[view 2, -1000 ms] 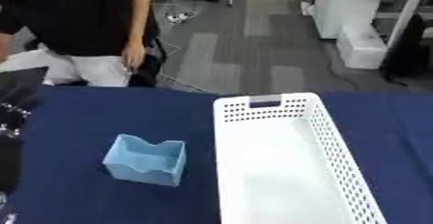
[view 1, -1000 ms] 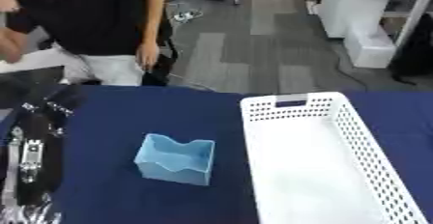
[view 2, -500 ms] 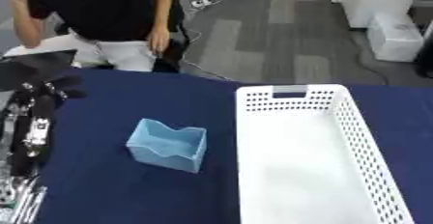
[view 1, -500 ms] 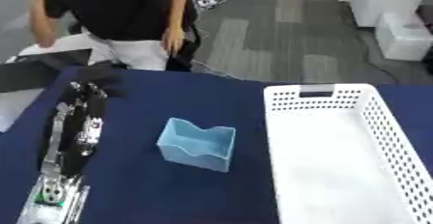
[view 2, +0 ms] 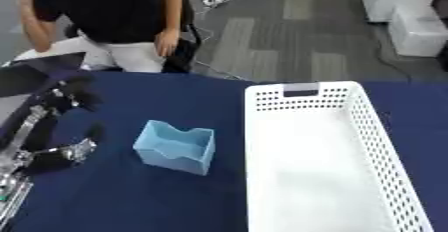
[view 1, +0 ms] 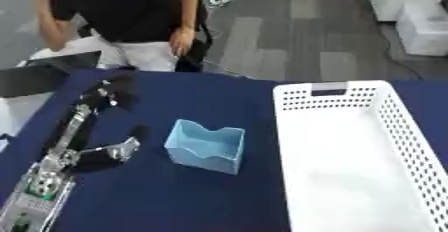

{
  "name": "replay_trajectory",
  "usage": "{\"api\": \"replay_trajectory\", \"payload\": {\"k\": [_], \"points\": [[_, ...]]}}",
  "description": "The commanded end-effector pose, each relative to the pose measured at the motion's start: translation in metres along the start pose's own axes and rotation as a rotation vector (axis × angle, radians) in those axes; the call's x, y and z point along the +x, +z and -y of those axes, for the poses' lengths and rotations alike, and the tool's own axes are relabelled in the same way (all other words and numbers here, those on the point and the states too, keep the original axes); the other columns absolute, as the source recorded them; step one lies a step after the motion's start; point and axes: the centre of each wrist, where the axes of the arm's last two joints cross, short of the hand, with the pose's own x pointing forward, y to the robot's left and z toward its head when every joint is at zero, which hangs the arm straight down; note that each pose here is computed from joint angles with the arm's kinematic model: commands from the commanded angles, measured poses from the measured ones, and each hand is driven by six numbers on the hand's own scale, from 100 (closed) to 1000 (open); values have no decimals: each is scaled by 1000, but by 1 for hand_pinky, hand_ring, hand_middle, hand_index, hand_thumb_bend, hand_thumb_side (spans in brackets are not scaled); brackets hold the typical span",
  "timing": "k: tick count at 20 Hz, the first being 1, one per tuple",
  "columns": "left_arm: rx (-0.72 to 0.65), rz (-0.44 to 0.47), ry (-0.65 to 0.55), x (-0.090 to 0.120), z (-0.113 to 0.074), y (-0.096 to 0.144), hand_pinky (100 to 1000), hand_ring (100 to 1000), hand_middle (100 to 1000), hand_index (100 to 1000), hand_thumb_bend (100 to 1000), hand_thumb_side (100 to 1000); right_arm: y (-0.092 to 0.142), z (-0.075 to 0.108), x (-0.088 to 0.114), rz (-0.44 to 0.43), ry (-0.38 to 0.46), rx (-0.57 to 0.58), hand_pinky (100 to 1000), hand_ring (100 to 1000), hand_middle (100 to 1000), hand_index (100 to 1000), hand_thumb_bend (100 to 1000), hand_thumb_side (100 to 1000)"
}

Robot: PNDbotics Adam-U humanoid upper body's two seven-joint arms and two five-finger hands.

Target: Pick up objects on the table and place them in the box.

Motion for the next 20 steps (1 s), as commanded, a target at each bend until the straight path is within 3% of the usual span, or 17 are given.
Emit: {"api": "replay_trajectory", "payload": {"k": [1,6,10,17,20], "points": [[-111,58,-123,-9,-27,-12,830,847,920,933,384,268,-6,0,4,-18,14,48,797,805,852,872,100,895],[-251,98,-250,-25,-49,-20,853,865,918,937,439,275,-6,0,4,-29,11,57,796,799,848,872,100,894],[-315,115,-293,-34,-56,-24,854,867,916,935,433,295,-6,0,3,-35,8,66,795,797,847,872,100,894],[-365,124,-259,-46,-53,-30,828,849,913,927,300,386,-7,-1,2,-37,-2,72,790,792,838,868,100,896],[-396,139,-236,-47,-51,-37,825,847,910,925,288,406,-8,-1,2,-36,-6,73,789,791,837,867,100,896]]}}
